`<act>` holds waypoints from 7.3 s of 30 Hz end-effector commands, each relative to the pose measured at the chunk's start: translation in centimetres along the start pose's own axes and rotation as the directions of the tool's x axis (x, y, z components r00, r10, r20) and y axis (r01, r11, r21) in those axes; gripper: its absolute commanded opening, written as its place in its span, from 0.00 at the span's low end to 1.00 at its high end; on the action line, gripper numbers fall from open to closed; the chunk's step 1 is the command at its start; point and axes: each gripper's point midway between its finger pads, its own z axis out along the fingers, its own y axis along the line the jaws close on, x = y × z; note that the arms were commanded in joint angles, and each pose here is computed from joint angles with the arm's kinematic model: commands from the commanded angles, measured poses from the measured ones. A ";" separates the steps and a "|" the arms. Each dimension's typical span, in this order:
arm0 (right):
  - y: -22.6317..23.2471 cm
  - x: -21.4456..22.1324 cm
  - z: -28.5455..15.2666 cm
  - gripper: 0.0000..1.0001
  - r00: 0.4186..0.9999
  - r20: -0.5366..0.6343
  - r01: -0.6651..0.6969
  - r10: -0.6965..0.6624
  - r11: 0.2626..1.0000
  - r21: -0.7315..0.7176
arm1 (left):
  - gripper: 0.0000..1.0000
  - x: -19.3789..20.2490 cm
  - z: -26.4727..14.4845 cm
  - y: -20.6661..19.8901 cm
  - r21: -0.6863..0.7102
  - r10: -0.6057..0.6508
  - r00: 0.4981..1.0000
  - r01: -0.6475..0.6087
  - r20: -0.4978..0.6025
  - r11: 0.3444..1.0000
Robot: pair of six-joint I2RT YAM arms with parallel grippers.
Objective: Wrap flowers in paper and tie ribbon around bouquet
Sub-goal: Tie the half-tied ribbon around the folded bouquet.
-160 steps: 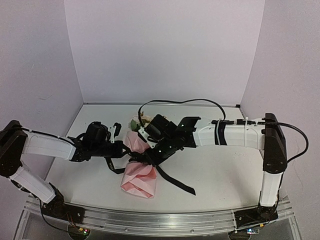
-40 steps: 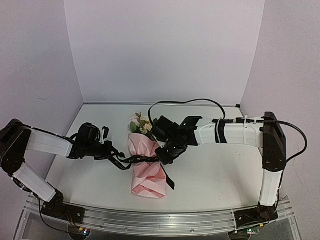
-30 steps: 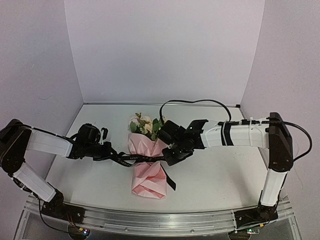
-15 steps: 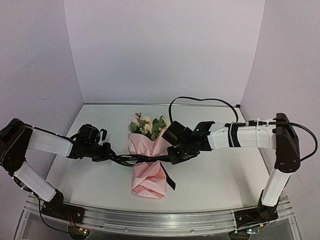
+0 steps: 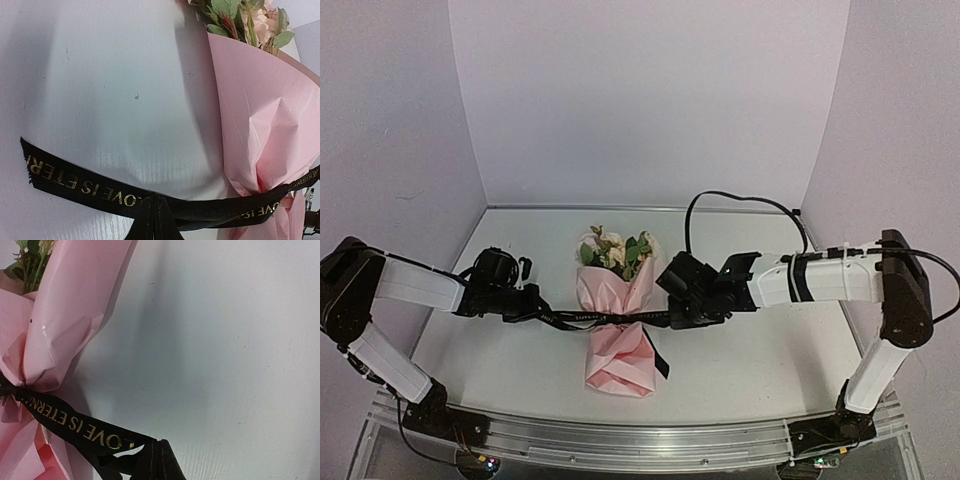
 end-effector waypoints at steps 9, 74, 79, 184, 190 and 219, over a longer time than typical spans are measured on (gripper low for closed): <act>5.8 -2.1 -2.3 0.64 0.957 0.042 0.288 -0.287 0.922 -0.259 | 0.00 -2.0 -0.3 -2.3 0.087 0.035 0.999 -0.037 0.024 0.996; 8.0 -0.1 3.2 0.56 0.873 -0.024 0.461 -0.487 0.840 -0.285 | 0.00 -3.1 0.0 -0.3 -0.017 0.010 1.000 -0.010 0.018 1.000; 8.3 -0.7 3.3 0.37 0.878 -0.017 0.456 -0.479 0.845 -0.280 | 0.00 -3.5 0.0 -0.2 -0.021 0.002 1.000 -0.001 0.024 1.000; 1.9 -0.4 4.0 0.54 0.958 -0.287 -0.034 -0.016 0.985 -0.168 | 0.00 -5.9 0.1 1.9 -0.061 -0.134 0.991 0.135 0.022 0.989; 1.4 1.7 3.2 0.54 0.966 -0.256 -0.062 0.014 0.982 -0.180 | 0.00 -5.8 0.2 1.9 -0.054 -0.137 0.990 0.137 0.017 0.989; 3.9 2.7 7.0 0.41 0.948 -0.295 -0.147 0.118 0.986 -0.077 | 0.00 -6.8 -0.5 1.1 -0.043 -0.126 0.991 0.128 0.034 0.991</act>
